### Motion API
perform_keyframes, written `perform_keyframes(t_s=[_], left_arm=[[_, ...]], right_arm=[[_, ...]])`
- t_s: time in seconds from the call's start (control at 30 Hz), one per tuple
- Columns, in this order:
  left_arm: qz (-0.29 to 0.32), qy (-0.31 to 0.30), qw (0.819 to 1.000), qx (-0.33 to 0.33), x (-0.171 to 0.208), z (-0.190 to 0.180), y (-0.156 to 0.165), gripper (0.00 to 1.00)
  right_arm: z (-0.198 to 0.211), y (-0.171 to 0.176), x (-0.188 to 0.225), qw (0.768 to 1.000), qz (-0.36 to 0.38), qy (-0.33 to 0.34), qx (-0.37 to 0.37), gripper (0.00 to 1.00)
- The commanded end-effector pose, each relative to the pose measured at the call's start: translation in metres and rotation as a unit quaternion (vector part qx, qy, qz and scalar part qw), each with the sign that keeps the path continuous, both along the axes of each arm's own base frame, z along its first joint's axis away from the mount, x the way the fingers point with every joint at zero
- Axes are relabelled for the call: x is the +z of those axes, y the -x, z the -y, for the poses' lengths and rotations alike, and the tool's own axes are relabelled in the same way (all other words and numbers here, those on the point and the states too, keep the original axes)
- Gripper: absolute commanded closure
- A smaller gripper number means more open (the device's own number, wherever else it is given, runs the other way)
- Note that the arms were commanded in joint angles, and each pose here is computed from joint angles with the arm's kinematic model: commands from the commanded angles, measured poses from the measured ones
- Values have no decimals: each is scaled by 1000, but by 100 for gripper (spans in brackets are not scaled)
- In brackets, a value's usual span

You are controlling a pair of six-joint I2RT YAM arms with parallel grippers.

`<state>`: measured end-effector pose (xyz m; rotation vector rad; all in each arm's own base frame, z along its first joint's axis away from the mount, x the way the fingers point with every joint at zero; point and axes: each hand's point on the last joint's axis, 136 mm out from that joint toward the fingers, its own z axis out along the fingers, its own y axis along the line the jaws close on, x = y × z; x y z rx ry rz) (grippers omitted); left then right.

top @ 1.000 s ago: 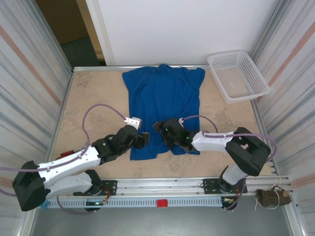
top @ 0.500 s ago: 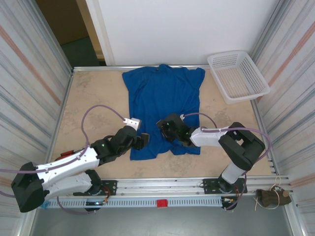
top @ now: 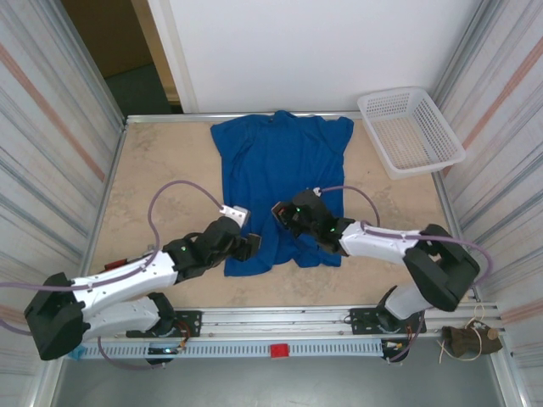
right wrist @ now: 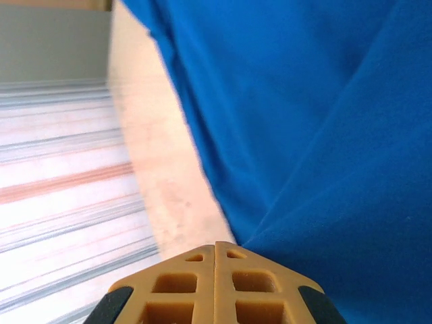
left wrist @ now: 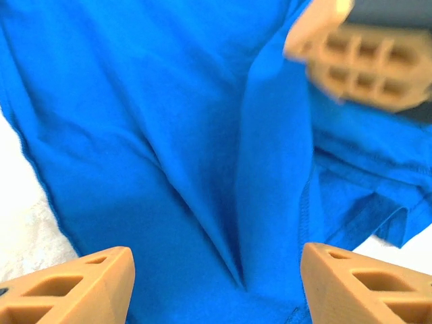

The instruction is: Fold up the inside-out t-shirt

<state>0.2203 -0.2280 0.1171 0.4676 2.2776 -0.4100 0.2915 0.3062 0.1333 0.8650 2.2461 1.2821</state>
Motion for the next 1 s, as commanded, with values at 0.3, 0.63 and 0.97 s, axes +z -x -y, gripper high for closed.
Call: perform_keyframes(t_s=[0.3, 0.63, 0.97], left_arm=[[14, 7, 996, -89, -2, 63, -7, 33], [12, -8, 995, -95, -18, 85, -22, 32], [3, -16, 997, -72, -34, 76, -36, 53]], right_arm=[[19, 14, 14, 999, 34, 37, -1, 100], [19, 18, 18, 999, 39, 36, -1, 100], [28, 22, 33, 998, 53, 30, -10, 100]])
